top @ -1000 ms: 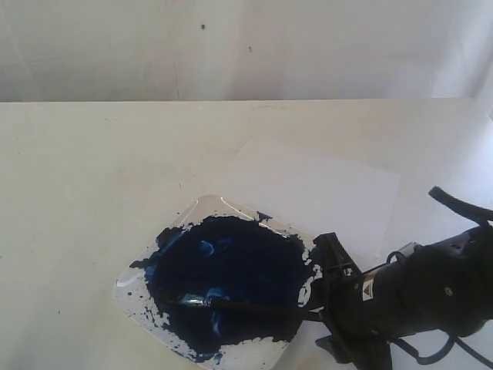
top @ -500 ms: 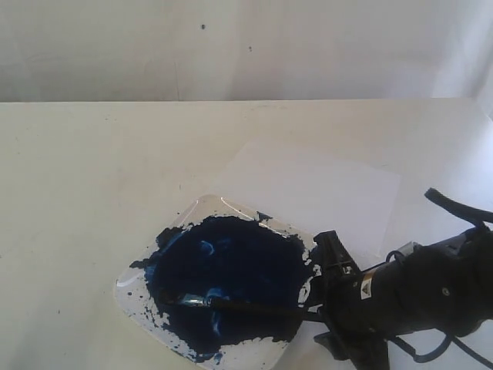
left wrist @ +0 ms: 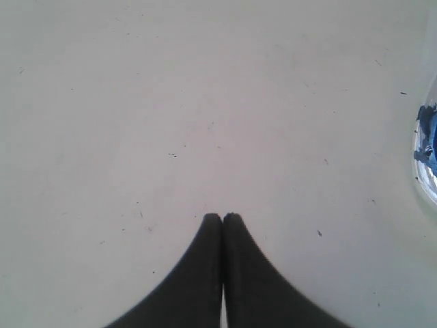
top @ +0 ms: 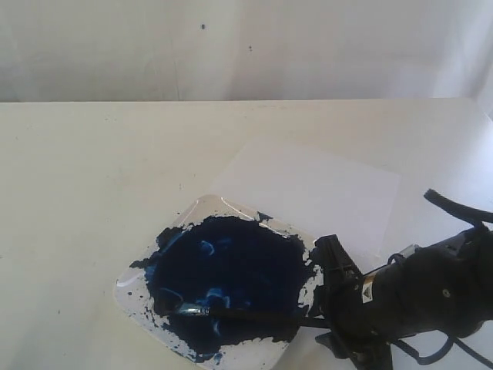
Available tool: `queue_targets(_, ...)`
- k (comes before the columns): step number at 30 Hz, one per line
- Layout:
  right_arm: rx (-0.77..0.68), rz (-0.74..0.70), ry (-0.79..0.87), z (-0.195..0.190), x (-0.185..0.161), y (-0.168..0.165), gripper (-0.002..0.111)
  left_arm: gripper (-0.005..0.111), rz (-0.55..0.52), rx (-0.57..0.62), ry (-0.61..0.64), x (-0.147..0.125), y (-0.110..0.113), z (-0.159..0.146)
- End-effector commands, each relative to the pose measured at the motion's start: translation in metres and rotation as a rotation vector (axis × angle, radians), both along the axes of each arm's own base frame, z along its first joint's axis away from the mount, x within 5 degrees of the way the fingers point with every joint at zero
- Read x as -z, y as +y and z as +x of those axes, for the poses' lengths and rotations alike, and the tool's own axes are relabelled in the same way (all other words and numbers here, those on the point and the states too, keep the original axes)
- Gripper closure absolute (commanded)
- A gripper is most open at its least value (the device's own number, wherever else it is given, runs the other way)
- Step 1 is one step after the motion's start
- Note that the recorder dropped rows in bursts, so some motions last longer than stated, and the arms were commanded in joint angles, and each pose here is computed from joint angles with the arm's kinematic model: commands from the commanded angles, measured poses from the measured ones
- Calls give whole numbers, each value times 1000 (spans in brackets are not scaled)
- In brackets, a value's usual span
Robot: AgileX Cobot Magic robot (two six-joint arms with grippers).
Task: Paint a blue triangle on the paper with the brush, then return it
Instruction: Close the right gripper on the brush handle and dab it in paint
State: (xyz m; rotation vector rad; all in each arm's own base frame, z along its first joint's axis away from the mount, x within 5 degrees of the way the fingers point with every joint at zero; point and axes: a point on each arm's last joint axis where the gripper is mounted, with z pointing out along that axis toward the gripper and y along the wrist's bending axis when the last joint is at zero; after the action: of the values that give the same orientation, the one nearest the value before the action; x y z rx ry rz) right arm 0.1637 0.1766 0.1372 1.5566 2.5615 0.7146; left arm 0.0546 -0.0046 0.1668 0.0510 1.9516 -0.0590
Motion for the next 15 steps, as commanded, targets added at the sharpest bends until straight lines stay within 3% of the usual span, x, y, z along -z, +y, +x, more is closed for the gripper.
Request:
queue_targets(1,19,-3,11,2,0,-2,81,107,-6,3,5,1,0,0)
queue_targets(15,39,5,8,3,0,-2,86,107,-6,3,5,1,0,0)
